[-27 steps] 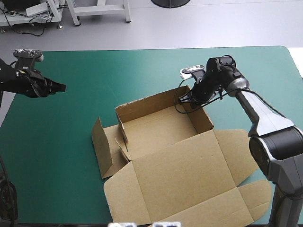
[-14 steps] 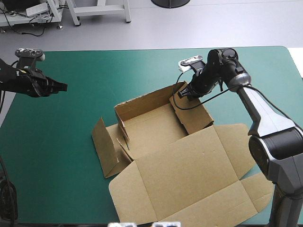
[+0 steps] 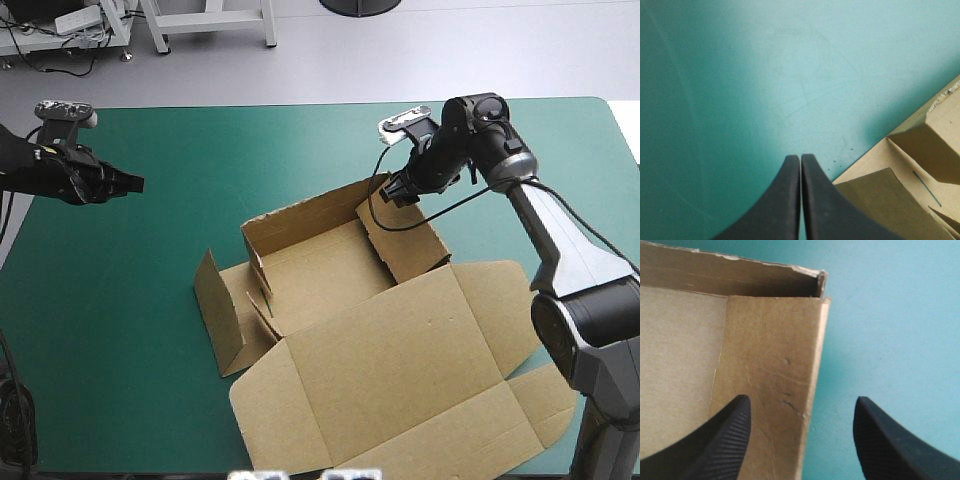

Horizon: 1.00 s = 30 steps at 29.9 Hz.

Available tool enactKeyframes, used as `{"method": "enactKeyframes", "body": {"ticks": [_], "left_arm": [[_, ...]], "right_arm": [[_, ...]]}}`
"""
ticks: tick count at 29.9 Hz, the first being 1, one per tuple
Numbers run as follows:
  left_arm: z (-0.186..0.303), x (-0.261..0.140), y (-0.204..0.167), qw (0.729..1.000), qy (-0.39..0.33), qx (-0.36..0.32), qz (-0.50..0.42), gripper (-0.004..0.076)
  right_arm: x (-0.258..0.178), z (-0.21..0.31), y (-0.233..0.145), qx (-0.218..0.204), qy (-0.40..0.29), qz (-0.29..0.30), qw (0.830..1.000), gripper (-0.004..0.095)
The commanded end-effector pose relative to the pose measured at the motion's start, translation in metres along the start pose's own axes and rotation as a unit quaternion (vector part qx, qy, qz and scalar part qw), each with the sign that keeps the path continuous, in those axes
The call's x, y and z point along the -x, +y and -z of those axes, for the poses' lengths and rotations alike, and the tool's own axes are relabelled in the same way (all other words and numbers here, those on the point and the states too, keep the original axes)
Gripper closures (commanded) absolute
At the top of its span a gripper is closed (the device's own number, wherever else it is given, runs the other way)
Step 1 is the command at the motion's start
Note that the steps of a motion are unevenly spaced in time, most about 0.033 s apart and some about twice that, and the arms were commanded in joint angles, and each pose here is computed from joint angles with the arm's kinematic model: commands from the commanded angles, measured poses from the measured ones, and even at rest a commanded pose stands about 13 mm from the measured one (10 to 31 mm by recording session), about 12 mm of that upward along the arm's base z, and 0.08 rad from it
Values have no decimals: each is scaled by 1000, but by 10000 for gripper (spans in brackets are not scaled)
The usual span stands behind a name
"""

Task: Fold the box

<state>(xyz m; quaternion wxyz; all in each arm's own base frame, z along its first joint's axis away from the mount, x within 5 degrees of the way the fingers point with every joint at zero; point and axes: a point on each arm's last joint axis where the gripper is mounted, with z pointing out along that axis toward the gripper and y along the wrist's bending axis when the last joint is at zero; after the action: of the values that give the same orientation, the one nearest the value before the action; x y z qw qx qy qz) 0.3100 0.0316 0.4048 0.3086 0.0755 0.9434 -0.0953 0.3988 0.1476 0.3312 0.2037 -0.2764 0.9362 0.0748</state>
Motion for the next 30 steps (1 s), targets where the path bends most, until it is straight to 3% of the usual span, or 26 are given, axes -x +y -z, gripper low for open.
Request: {"method": "enactKeyframes", "body": {"ticks": [1, 8, 13, 30], "left_arm": [[20, 7, -8, 999, -48, -4, -5, 729], [20, 7, -8, 999, -48, -4, -5, 729], [20, 7, -8, 999, -48, -4, -5, 729], [20, 7, -11, 998, -50, -22, -6, 729]], "right_arm": [[1, 54, 11, -29, -52, 3, 998, 321], [-17, 47, 33, -62, -10, 3, 998, 321], [-30, 28, 34, -54, 28, -1, 998, 316], [-28, -2, 28, -62, 55, -11, 996, 293]]}}
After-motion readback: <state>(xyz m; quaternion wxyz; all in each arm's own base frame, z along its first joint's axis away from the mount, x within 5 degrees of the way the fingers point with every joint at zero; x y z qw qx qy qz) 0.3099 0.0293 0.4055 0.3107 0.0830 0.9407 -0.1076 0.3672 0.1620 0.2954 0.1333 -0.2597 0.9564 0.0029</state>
